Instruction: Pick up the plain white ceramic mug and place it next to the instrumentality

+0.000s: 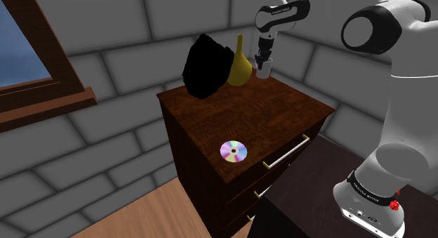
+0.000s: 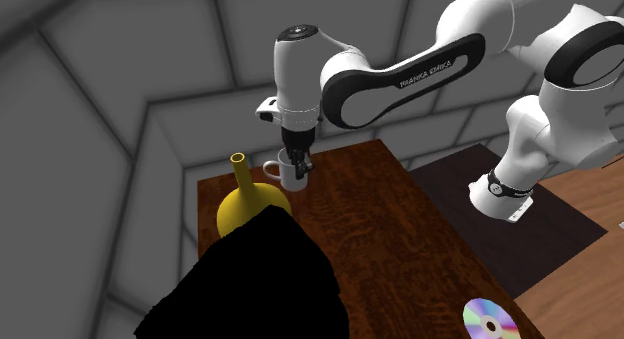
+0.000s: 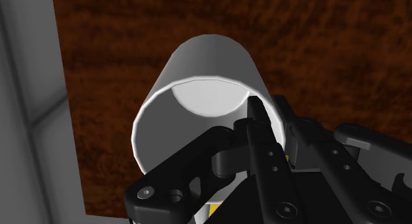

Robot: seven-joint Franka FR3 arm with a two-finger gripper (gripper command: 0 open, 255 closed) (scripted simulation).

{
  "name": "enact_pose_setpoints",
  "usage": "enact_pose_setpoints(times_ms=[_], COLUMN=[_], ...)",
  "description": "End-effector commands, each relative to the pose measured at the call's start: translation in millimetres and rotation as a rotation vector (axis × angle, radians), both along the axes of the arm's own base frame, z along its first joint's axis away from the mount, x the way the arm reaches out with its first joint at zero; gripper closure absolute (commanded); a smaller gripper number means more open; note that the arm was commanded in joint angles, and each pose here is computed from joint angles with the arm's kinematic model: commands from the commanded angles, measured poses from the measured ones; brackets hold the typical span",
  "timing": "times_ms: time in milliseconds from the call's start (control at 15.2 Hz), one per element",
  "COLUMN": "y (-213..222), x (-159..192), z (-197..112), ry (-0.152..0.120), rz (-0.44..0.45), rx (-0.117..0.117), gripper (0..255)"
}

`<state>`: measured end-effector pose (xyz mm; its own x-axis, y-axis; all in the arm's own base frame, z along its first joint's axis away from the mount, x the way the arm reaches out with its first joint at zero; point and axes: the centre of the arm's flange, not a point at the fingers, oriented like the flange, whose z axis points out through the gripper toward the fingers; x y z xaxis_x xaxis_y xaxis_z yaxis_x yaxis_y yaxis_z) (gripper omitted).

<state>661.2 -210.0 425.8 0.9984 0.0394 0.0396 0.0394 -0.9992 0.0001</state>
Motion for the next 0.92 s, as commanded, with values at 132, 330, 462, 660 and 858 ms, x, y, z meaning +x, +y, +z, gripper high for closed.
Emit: enact_pose_setpoints(times_ms=[132,330,462,660,858], y=[-0.1,-0.1,-0.1,-0.1,-0.1], x=[-0.2,-0.2,-0.2,-0.2,-0.2], z=[19.7,35.6,46.1,62.0,77.8], ry=[0.000,0.000,0.000,0.000,0.000], rz=[0.000,0.000,0.000,0.000,0.000], rx=[0.000,0.000,0.000,0.000,0.000], gripper=[255,255,255,255,255])
